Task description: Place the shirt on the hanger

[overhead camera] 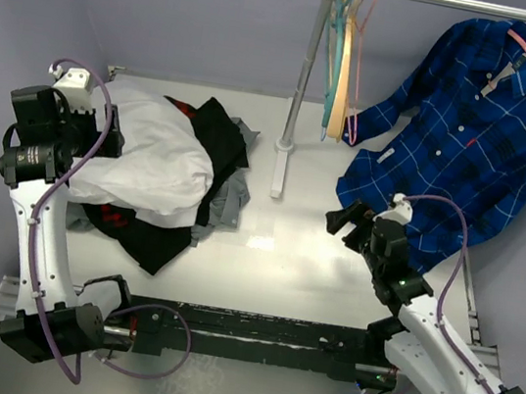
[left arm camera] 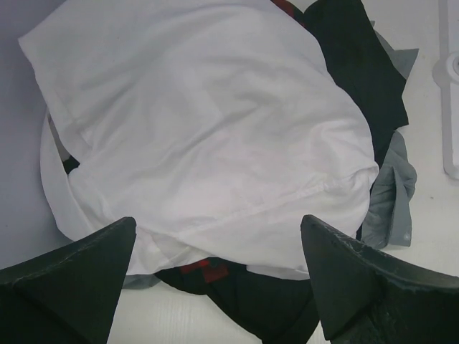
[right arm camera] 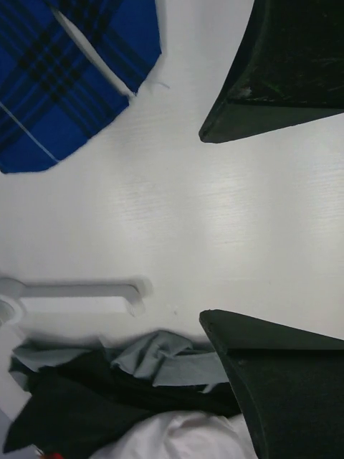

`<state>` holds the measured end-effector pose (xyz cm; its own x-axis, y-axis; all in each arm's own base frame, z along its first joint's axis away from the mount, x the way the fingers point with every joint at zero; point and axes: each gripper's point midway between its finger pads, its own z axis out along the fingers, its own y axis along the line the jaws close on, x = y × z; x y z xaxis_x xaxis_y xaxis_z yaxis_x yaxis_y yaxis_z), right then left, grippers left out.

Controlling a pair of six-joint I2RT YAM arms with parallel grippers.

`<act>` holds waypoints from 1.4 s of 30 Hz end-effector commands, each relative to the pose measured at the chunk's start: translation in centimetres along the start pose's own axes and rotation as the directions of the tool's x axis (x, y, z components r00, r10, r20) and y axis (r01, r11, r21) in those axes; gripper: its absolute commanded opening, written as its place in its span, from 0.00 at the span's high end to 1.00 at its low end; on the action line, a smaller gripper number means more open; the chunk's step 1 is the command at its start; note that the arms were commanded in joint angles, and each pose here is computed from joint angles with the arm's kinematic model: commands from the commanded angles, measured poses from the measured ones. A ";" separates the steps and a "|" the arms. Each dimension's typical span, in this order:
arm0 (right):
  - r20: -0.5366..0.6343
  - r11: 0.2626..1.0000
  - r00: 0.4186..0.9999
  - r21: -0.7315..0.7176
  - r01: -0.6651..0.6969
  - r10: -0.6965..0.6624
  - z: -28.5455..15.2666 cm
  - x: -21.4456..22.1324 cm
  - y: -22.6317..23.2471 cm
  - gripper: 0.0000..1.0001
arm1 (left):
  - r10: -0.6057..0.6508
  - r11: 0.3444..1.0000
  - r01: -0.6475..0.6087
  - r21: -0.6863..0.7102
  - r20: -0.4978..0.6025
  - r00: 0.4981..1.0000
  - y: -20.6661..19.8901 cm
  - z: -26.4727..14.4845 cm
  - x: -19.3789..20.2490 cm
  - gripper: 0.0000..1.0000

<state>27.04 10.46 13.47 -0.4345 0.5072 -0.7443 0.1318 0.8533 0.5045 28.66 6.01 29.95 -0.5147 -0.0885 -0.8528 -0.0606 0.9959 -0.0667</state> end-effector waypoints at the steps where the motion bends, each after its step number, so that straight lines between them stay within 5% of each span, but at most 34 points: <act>1: -0.045 0.918 0.996 -0.392 0.057 -0.081 -1.3 2.4 5.7 0.00 | -0.015 1.000 0.014 0.007 0.043 0.999 -0.1 -0.4 -1.6 0.00; 4: -0.016 0.852 0.999 -0.523 0.016 -0.029 -1.7 2.7 7.6 0.00 | 0.028 0.999 -0.029 0.024 0.016 0.999 -0.1 0.2 -1.2 0.00; 7: -0.010 0.860 0.994 -0.503 0.089 -0.109 -0.5 3.2 7.5 0.00 | 0.190 0.982 -0.190 0.003 -0.027 0.982 0.7 0.4 -0.5 0.00; 10: -0.034 0.857 0.979 -0.491 0.157 -0.199 0.8 4.1 7.5 0.00 | 0.353 0.929 -0.340 0.146 -0.076 0.933 -0.7 1.0 2.0 0.00; 16: -0.087 0.832 0.967 -0.531 0.159 -0.241 1.9 5.8 8.3 0.00 | 0.635 0.631 -0.514 0.580 -0.006 0.772 -6.5 -1.1 9.8 0.01; 19: -0.120 0.824 0.966 -0.552 0.128 -0.231 2.2 7.0 8.5 0.00 | 0.731 0.481 -0.546 0.686 0.030 0.681 -8.8 -2.3 13.0 0.00; 22: -0.146 0.824 0.964 -0.556 0.105 -0.222 2.6 8.1 8.5 0.00 | 0.805 0.412 -0.573 0.709 0.011 0.593 -8.6 -1.6 15.9 0.01; 27: -0.160 0.826 0.962 -0.555 0.099 -0.223 2.7 9.0 8.7 0.00 | 0.847 0.390 -0.619 0.681 -0.001 0.532 -7.6 1.7 18.6 0.00; 38: -0.156 0.783 0.946 -0.608 0.135 -0.284 2.0 9.8 10.5 0.00 | 0.827 0.392 -0.678 0.622 0.084 0.555 -8.6 7.3 18.2 0.00; 42: -0.099 0.702 0.889 -0.655 0.280 -0.447 1.5 11.6 12.7 0.00 | 0.823 0.388 -0.658 0.645 0.078 0.562 -8.9 8.1 18.0 0.16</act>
<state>24.81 24.29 8.17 -0.6355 0.1741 -0.7523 -0.4621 0.6947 0.5512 24.72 -3.48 10.02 -0.3382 0.7769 -0.5311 0.8610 0.4832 0.1586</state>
